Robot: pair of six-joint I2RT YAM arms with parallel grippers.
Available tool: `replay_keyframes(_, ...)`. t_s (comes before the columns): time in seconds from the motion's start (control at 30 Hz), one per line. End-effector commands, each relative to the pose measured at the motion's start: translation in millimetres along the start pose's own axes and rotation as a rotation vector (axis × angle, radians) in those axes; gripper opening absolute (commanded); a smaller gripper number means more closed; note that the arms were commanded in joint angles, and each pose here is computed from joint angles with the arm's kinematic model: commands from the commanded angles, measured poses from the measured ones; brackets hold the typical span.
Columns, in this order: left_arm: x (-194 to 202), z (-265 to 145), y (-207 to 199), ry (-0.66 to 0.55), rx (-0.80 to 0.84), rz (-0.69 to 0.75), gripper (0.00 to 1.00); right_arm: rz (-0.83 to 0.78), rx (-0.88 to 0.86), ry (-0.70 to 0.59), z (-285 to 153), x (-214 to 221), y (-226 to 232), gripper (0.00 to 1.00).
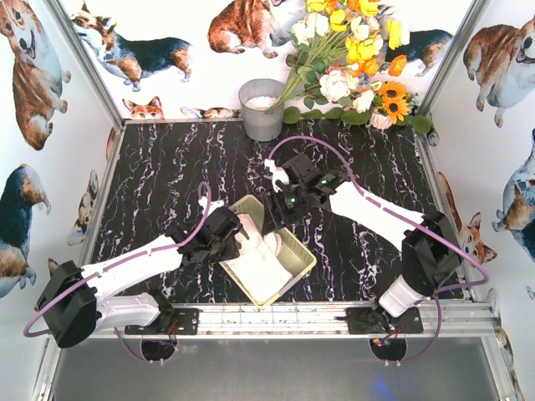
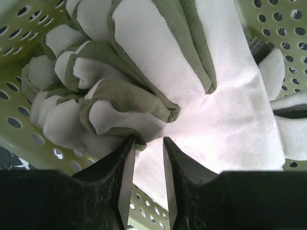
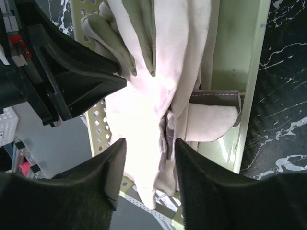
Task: Put the gloves into the storage basket
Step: Place the glove on the glove, then adjust the glove in the bin.
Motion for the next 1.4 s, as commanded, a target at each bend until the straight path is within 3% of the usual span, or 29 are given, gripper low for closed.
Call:
replay_keyframes(0.0, -6, -6, -5, 0.009, -0.004, 0.030, 0.25, -0.035, -0.019, -0.042, -13, -10, 12, 0.41)
replay_keyframes(0.5, 6, 4, 8, 0.055, -0.043, 0.047, 0.26, 0.062, 0.079, 0.028, 31, 17, -20, 0.29)
replay_keyframes(0.7, 13, 8, 16, 0.074, -0.063, 0.055, 0.26, 0.002, 0.247, -0.112, -9, -3, -18, 0.45)
replay_keyframes(0.9, 12, 8, 15, 0.073, -0.060, 0.061, 0.26, -0.086, 0.199, -0.120, -40, -3, 4, 0.46)
replay_keyframes(1.1, 11, 8, 14, 0.068, -0.060, 0.062, 0.26, -0.023, 0.047, -0.042, -10, 16, 8, 0.36)
replay_keyframes(1.27, 12, 10, 13, 0.077, -0.053, 0.069, 0.27, 0.002, 0.049, -0.077, 15, 6, -1, 0.32)
replay_keyframes(1.37, 11, 13, 10, 0.076, -0.051, 0.071, 0.28, 0.046, 0.090, -0.047, 33, 8, -16, 0.23)
Point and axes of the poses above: each gripper's point midway between its finger pads, its own z axis out along the fingers, its own y axis along the line the jaws close on, x = y × z, the point moved 5 cm from there along -z, back along the fingers, and after that the axes turned 3 degrees about -z, right-handed, at the moved point
